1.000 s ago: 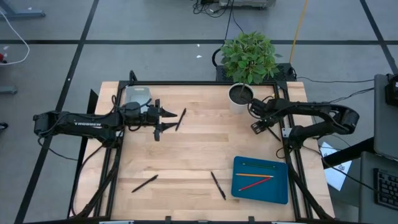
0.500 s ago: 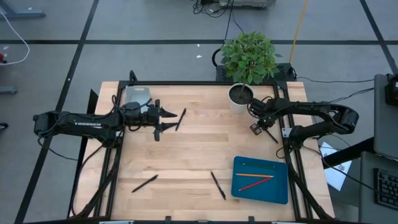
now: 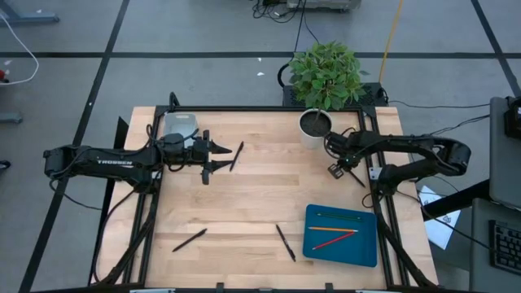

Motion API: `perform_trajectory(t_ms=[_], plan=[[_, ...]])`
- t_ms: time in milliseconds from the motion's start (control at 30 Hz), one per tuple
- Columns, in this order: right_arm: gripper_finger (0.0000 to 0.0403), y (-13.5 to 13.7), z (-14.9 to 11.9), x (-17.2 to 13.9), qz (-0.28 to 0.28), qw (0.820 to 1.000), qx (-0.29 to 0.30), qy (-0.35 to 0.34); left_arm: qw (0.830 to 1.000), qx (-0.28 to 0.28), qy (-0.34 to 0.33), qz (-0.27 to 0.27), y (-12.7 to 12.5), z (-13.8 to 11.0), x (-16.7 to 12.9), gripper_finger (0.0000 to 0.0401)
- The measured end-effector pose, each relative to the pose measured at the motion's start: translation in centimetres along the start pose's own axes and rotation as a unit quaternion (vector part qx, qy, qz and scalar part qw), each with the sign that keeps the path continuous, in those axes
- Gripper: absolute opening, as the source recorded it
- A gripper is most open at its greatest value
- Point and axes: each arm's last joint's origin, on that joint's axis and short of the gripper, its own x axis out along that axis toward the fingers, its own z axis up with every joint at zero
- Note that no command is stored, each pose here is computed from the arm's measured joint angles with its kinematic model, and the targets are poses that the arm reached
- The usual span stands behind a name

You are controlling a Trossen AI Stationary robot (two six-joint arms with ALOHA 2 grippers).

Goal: Sort pens & pencils
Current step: Put the black pen into the white bin

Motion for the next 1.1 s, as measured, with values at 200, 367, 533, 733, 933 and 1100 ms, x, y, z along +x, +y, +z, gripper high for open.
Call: perform_trajectory(t_ms=[200,367,533,733,933,1100], plan=[[0.0006,0.7,-0.7,-0.9,0.024,0.999,-0.023,-0.031,1.0,0.0,0.0,0.0,0.0,0.0,0.0,0.0186],[0.0006,2.2,-0.3,-1.8,0.063,0.99,-0.067,-0.11,1.0,0.0,0.0,0.0,0.0,0.0,0.0,0.0186],[0.0005,4.2,0.4,-2.6,0.13,0.966,-0.123,-0.185,1.0,0.0,0.0,0.0,0.0,0.0,0.0,0.0186],[0.0003,6.0,0.5,-3.4,0.167,0.943,-0.159,-0.242,1.0,-0.001,0.003,0.0,0.0,-0.1,0.0,0.0186],[0.0001,6.1,0.5,-3.4,0.174,0.945,-0.144,-0.238,1.0,0.0,0.003,0.0,0.0,-0.1,0.0,0.0186],[0.0022,6.3,0.3,-3.6,0.2,0.943,-0.157,-0.215,1.0,0.002,0.003,0.0,0.0,-0.1,0.0,0.0186]])
